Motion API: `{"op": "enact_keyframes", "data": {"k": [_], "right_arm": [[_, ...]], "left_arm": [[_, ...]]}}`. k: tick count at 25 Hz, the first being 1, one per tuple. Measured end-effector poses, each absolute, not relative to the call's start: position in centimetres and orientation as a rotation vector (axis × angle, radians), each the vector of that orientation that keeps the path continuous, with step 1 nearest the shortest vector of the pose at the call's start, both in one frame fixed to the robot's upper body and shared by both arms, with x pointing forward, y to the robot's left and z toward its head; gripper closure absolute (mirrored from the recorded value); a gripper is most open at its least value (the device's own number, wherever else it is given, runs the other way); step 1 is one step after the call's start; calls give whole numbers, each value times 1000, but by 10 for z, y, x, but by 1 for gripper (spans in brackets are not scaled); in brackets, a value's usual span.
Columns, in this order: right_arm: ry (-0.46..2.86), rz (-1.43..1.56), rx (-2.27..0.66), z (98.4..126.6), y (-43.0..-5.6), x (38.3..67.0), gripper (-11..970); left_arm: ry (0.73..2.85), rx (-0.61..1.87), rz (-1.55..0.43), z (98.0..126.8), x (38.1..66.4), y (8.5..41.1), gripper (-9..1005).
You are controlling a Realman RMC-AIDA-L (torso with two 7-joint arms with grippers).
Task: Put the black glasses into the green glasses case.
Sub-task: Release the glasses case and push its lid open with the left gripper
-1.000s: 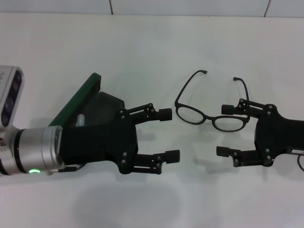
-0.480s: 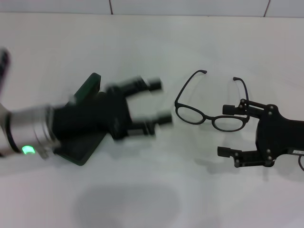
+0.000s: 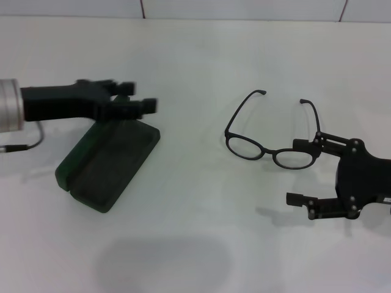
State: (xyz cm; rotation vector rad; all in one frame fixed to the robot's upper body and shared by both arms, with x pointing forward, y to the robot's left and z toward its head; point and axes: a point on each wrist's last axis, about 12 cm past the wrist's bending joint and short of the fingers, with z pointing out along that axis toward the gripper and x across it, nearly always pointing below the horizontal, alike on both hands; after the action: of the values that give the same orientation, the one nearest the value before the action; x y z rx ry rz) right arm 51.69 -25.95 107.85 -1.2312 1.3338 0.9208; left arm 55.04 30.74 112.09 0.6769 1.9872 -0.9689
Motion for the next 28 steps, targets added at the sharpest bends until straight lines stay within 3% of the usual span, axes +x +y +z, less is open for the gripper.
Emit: {"op": "enact_keyframes", "data": {"k": [8, 25, 28], "right_arm": [[1339, 917, -1231, 1078, -262, 516, 74], [1328, 918, -1254, 1079, -258, 519, 74], [1328, 920, -1253, 1079, -257, 518, 74]], "left_arm": [[2133, 642, -737, 1124, 535, 328, 137], [2290, 609, -606, 1111, 530, 335, 178], [2291, 614, -604, 1111, 530, 335, 312]]}}
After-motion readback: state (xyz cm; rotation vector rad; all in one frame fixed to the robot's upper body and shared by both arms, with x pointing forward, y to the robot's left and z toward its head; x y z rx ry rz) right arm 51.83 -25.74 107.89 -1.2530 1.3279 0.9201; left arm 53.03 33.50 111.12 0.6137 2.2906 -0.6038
